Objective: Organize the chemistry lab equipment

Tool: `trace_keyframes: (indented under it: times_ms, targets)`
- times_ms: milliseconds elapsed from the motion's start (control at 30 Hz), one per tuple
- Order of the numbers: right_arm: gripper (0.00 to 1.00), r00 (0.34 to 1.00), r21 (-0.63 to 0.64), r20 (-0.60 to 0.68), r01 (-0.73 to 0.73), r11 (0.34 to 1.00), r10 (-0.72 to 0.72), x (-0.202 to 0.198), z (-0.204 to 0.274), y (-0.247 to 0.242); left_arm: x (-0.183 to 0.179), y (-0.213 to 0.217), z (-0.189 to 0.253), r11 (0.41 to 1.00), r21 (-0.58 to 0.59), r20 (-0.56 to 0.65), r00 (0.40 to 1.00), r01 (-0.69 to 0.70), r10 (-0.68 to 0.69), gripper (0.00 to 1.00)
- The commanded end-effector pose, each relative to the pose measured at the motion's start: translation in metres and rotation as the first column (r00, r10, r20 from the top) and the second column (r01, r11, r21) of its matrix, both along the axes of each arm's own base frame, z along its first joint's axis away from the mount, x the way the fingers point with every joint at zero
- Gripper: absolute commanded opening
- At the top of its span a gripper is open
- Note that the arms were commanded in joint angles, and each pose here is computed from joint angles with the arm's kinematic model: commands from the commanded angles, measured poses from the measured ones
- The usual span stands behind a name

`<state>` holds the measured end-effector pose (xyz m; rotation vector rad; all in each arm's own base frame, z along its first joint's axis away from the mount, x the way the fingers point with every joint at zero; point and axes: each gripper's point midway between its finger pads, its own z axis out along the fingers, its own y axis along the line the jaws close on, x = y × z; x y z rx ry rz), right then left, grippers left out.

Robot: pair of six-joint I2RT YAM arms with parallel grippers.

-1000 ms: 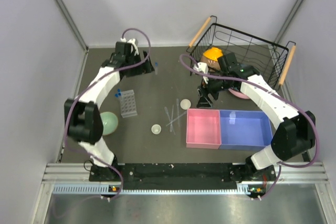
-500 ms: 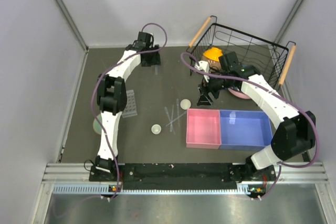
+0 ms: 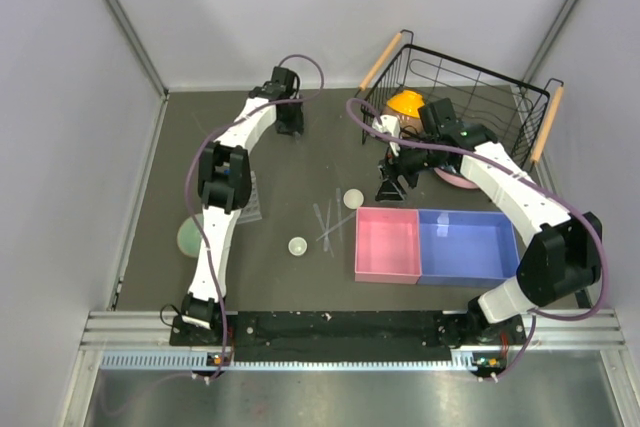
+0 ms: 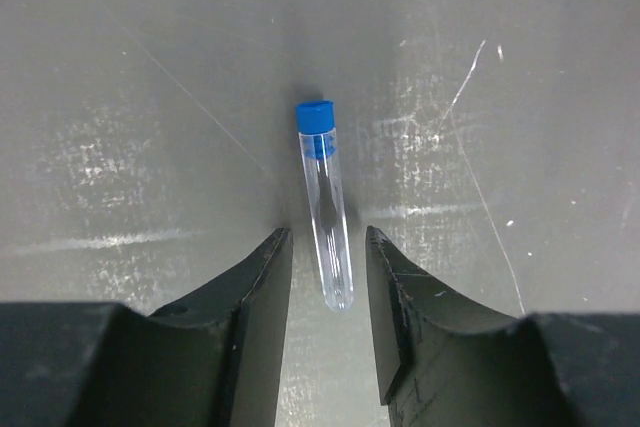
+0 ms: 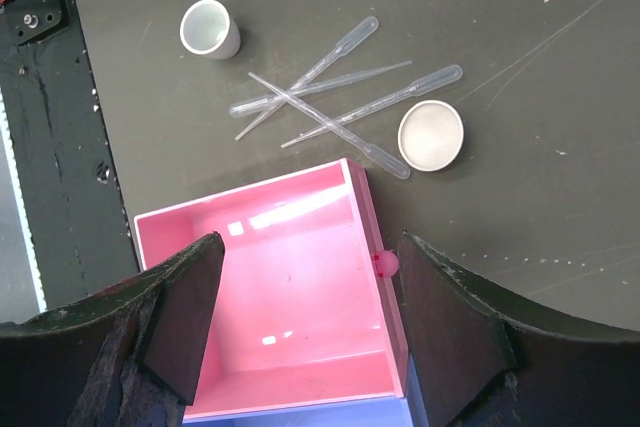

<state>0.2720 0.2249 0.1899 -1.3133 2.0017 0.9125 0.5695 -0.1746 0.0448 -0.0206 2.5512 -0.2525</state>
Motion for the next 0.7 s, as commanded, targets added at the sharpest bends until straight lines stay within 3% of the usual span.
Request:
trace_keyframes:
  times_ms: [0, 200, 367, 533, 667]
  targets:
    - [0.71, 0.999, 0.055, 0.051, -0.008, 0.998, 0.005, 0.0, 0.019, 0.002, 0.001, -0.004, -0.001, 1.0, 0.02, -0.007, 1.0, 0.009, -0.009, 0.38]
    - [0.71, 0.999, 0.059, 0.042, -0.01, 0.998, 0.008, -0.003, 0.018, 0.002, -0.005, 0.006, -0.017, 0.998, 0.067, -0.047, 0.999, 0.002, 0.002, 0.3]
    - [0.71, 0.999, 0.063, 0.047, -0.008, 0.998, 0.005, -0.004, 0.02, 0.001, -0.01, 0.01, -0.01, 0.996, 0.089, -0.046, 0.999, 0.008, -0.004, 0.16]
    - [0.72, 0.999, 0.08, 0.045, -0.015, 0.997, 0.011, -0.01, 0.024, 0.001, -0.018, 0.008, 0.034, 0.999, 0.047, 0.048, 0.999, 0.02, -0.022, 0.11]
    - [0.72, 0.999, 0.119, 0.018, -0.042, 0.992, 0.04, -0.018, 0.03, 0.006, -0.027, -0.001, 0.095, 0.998, -0.052, 0.176, 0.984, 0.044, -0.034, 0.1]
